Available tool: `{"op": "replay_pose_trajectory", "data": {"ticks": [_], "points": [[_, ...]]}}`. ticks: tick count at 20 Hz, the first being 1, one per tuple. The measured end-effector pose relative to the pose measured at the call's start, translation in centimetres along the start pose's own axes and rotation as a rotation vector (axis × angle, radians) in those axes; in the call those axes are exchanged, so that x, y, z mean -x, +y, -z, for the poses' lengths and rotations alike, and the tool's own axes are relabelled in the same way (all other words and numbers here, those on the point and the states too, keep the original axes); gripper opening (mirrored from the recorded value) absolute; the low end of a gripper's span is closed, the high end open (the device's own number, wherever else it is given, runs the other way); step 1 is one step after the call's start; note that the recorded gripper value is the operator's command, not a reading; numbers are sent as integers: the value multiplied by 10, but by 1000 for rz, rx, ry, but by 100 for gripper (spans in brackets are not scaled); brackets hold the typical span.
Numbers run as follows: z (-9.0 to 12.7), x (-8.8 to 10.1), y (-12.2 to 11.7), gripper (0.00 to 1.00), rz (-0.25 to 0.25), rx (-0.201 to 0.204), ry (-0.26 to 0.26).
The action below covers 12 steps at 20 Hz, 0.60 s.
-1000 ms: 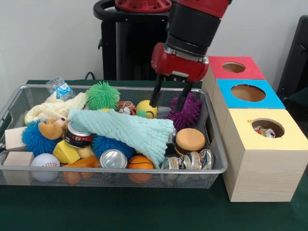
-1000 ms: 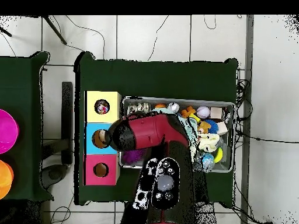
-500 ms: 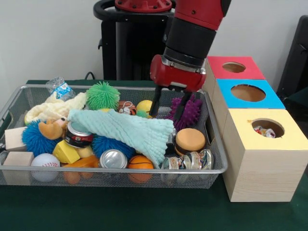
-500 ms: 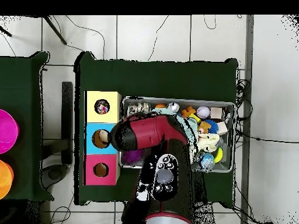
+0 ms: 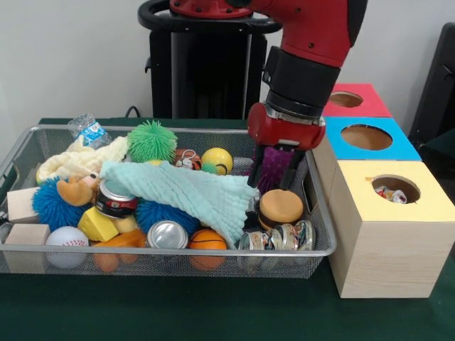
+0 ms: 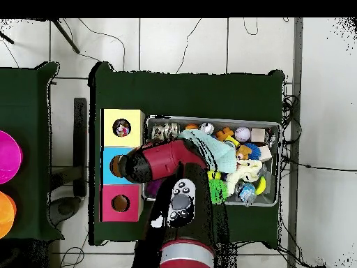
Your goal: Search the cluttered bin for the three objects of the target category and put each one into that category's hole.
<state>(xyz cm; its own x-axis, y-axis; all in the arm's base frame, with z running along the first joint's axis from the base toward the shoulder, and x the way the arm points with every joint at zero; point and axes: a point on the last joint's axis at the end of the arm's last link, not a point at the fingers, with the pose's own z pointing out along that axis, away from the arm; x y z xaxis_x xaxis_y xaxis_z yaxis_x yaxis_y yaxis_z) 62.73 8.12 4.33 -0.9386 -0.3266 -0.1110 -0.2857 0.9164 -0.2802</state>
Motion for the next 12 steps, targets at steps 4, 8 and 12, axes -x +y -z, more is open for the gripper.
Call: {"op": "replay_pose_trajectory", "data": {"ticks": [4, 8, 12], "points": [[-10, 3, -8, 100, -69, 83, -2], [-23, -4, -30, 100, -142, 147, 8], [-26, -9, -40, 100, -177, 180, 12]]}}
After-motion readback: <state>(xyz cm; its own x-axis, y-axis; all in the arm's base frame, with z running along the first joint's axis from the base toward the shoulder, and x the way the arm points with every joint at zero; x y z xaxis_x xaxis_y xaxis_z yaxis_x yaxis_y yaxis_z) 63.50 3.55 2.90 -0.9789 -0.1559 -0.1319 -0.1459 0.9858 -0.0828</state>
